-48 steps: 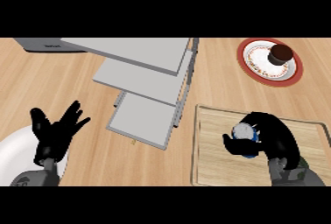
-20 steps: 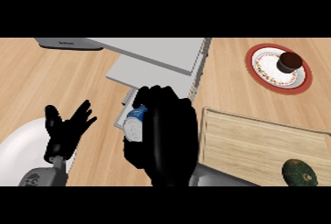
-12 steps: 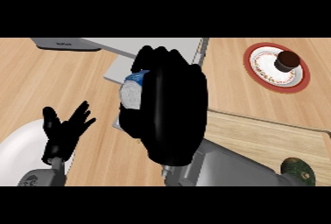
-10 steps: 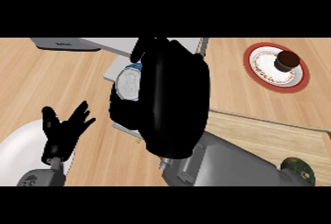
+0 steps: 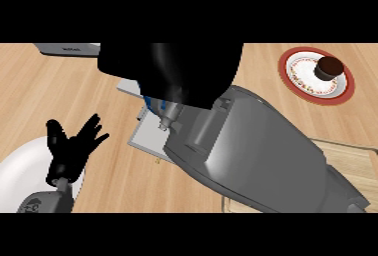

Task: Pick the can from the tray and place it in the tiered shelf

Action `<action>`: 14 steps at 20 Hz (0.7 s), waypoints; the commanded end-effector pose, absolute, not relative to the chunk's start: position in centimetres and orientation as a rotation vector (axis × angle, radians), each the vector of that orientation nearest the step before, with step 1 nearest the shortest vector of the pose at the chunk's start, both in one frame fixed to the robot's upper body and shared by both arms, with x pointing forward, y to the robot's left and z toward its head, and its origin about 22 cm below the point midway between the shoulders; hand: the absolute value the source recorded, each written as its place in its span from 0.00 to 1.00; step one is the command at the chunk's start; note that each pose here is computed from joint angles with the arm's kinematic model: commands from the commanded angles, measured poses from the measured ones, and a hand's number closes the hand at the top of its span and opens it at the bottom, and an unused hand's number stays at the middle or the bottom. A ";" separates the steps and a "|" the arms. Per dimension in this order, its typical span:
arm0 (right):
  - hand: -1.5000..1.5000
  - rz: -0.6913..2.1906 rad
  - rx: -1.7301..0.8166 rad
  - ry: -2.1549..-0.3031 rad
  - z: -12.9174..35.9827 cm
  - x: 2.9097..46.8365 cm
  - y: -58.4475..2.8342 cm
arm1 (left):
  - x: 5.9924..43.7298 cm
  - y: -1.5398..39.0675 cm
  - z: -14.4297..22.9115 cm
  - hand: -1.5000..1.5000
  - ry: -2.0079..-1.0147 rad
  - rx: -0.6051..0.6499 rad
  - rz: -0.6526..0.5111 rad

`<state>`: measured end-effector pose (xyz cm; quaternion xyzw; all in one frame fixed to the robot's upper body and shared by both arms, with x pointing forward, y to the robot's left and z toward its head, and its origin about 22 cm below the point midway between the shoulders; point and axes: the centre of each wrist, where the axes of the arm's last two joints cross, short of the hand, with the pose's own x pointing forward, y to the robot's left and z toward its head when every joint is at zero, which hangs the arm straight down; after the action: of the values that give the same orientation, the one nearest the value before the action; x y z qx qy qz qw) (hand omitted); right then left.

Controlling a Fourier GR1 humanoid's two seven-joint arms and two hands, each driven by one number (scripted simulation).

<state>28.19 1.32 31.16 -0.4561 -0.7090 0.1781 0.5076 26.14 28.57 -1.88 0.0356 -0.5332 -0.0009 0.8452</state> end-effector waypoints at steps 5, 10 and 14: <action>1.00 0.408 -1.120 -1.406 34.6 30.0 3.6 | 25.7 29.4 -1.9 0.50 -1.109 0.068 0.019; 1.00 0.427 -1.136 -1.387 35.0 31.4 4.2 | 25.1 29.0 -2.9 0.50 -1.103 0.081 0.008; 1.00 0.433 -1.143 -1.377 33.3 32.7 4.1 | 24.3 29.7 -3.5 0.50 -1.100 0.077 0.041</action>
<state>32.07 3.84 34.09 -0.4732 -0.6573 0.2301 0.5396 25.81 28.93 -1.88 0.0359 -0.5447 0.0062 0.8379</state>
